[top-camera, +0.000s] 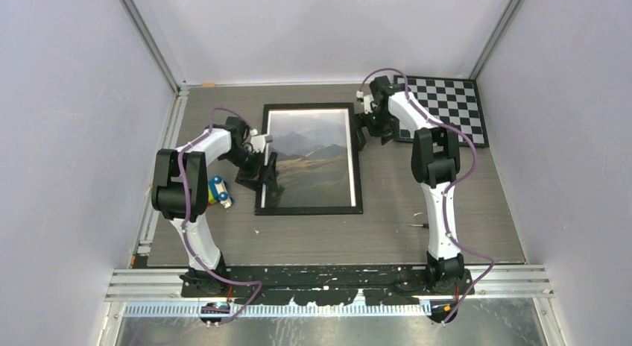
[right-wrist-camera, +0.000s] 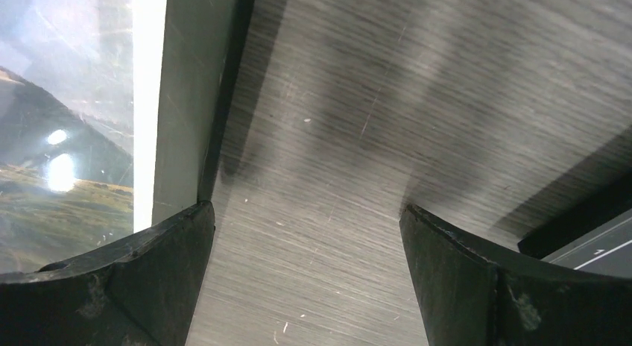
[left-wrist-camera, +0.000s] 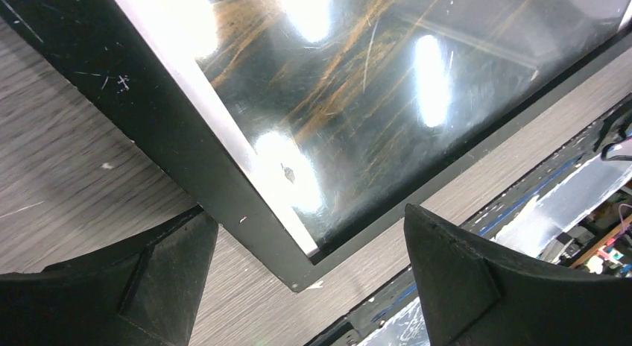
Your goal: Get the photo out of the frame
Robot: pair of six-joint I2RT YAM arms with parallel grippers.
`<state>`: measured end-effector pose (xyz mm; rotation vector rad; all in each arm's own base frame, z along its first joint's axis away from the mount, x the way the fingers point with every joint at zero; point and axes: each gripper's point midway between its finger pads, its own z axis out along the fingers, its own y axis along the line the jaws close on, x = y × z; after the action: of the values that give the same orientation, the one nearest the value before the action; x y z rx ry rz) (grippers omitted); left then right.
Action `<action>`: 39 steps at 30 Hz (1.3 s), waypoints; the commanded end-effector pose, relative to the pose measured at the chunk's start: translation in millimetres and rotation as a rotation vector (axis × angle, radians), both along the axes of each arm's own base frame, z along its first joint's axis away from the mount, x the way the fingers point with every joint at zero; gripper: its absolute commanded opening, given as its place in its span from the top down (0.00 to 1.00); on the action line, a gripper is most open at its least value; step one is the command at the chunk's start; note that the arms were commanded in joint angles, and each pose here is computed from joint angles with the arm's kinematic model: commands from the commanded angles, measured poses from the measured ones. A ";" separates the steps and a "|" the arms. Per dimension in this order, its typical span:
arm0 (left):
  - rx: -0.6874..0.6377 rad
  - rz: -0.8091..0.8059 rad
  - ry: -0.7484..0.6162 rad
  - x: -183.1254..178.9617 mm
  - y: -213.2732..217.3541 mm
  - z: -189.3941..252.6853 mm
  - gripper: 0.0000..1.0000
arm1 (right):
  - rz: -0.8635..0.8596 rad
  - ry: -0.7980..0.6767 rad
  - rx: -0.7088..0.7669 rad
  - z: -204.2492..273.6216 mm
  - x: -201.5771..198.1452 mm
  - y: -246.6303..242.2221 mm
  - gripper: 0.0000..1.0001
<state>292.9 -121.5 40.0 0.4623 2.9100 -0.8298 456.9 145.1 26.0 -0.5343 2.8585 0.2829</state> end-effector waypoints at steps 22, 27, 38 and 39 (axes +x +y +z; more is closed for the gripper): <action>-0.072 -0.399 -0.708 20.6 -31.7 199.0 0.00 | -0.194 -0.247 0.503 182.5 -48.2 7.9 0.00; -0.081 -0.544 -0.659 -8.1 -53.7 190.6 0.00 | -0.191 -0.272 0.514 180.3 -65.7 6.2 0.00; 0.258 -0.938 -0.747 -53.4 -125.4 82.8 0.00 | -0.218 -0.089 0.507 136.5 -104.9 -2.3 0.00; 0.251 -0.973 -0.718 -57.9 -129.5 74.4 0.00 | -0.224 -0.071 0.503 132.4 -106.7 -3.7 0.01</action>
<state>209.9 -237.0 124.6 1.7924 2.0794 -0.3589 355.3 142.5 150.2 -0.1121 2.6155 0.8398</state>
